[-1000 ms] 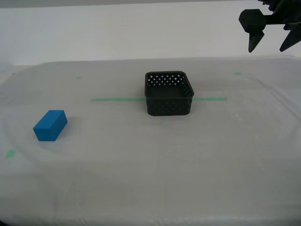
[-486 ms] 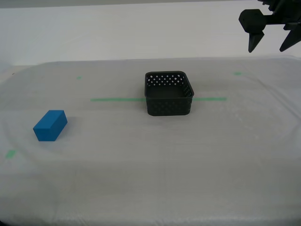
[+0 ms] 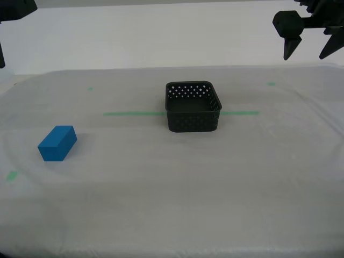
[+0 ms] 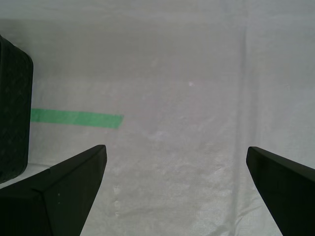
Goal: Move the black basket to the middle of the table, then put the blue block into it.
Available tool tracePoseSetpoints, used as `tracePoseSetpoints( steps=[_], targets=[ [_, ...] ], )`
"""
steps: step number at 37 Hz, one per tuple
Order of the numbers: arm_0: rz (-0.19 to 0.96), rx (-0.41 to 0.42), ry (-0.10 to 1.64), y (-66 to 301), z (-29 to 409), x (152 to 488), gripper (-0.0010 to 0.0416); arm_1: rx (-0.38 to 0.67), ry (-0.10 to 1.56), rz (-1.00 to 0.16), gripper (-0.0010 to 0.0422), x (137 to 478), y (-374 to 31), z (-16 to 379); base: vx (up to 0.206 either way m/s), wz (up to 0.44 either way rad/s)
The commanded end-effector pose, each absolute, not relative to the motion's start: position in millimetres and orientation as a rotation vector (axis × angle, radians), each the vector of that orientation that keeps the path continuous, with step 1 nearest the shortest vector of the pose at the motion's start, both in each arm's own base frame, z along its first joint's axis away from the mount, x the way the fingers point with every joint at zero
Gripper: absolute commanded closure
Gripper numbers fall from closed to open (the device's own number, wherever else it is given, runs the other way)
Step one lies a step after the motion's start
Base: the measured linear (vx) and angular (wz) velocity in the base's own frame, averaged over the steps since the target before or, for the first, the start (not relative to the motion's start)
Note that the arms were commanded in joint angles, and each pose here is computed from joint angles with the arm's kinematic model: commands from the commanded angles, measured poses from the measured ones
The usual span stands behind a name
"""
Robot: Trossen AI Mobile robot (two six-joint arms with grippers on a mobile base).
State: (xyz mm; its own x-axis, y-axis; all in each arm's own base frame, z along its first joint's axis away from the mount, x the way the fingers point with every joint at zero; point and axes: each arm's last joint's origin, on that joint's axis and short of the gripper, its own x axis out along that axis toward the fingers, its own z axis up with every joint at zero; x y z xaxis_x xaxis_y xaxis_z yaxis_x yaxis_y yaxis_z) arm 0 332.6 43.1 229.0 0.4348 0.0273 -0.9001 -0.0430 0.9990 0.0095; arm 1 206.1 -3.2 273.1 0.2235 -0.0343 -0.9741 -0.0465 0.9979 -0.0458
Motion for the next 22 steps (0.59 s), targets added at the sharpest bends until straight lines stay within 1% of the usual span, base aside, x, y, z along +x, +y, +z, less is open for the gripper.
tracePoseSetpoints(
  steps=[1,7,17,22],
  targets=[
    [0.045,-0.014,1.120,43.3,229.0,332.7,0.0007,-0.061,1.356,-0.003,0.0354,210.4,-4.4,264.6,0.000,0.000],
    [0.045,-0.014,1.121,43.1,229.0,332.6,0.0007,-0.056,1.369,-0.008,0.0287,213.8,-5.8,252.8,0.000,0.000],
    [0.044,-0.013,1.120,43.2,229.0,332.8,0.0007,-0.054,1.422,-0.009,0.0165,207.3,-5.7,234.9,0.000,0.000],
    [0.045,-0.013,1.119,43.2,229.1,332.8,0.0007,-0.057,1.400,-0.013,0.0108,208.5,-6.0,227.2,0.000,0.000]
  ],
)
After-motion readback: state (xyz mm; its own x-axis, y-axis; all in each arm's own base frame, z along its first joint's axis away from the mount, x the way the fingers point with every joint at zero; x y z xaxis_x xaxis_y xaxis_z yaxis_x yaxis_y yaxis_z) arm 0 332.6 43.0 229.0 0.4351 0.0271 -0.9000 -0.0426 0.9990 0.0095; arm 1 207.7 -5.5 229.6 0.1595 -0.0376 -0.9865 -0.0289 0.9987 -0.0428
